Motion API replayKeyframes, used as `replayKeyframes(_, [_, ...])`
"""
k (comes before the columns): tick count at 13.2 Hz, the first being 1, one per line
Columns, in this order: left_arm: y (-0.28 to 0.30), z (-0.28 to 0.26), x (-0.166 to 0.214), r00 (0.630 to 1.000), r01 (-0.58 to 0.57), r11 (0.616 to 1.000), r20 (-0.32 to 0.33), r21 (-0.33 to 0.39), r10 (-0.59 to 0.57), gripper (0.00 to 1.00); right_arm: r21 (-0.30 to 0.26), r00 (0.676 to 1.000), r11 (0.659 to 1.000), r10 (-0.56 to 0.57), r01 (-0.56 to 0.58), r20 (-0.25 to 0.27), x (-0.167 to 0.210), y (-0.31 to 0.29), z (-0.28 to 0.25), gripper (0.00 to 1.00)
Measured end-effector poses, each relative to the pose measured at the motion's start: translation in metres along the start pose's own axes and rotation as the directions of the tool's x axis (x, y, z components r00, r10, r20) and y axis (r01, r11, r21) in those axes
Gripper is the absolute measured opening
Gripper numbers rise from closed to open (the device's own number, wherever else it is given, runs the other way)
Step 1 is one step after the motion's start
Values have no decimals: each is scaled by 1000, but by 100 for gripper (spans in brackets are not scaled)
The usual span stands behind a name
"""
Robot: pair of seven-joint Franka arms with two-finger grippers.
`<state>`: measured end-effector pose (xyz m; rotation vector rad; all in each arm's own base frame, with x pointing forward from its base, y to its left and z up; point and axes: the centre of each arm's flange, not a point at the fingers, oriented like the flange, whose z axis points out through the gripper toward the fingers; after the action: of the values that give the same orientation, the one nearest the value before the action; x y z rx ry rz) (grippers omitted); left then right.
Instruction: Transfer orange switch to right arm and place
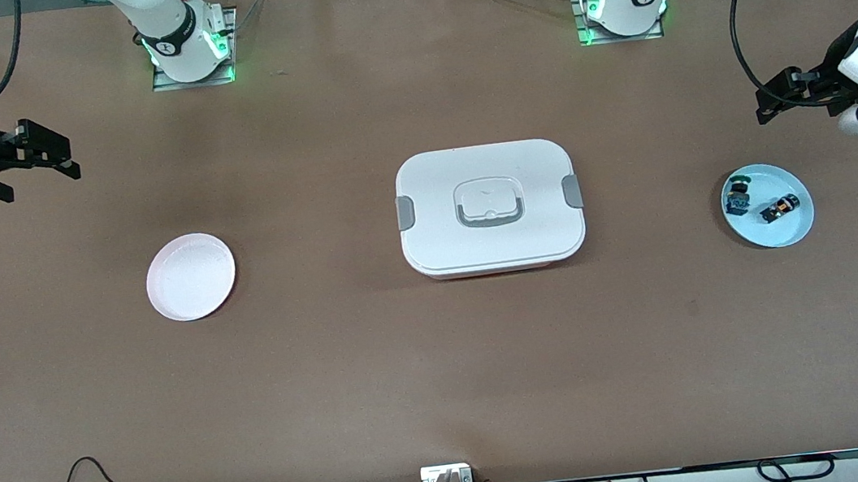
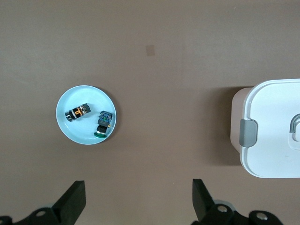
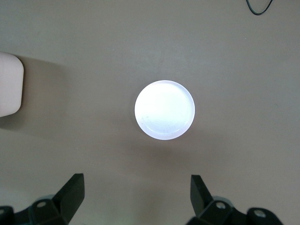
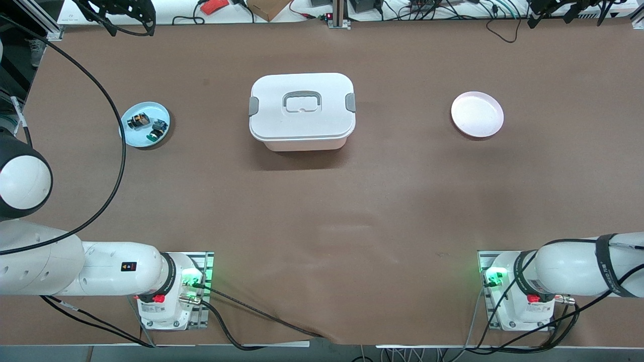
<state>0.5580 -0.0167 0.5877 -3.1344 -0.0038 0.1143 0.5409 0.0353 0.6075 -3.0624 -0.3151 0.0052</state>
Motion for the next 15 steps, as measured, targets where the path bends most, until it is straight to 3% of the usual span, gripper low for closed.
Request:
replayKeyframes(8, [0, 2, 1, 1000, -1, 1000, 8, 0, 1, 100, 0, 1000, 1000, 0, 0, 0, 0, 0, 0, 100])
replayKeyframes(15, [-14, 45, 20, 995, 23, 1000, 99, 1, -23, 100, 0, 1000, 1000, 0, 0, 0, 0, 0, 0, 100])
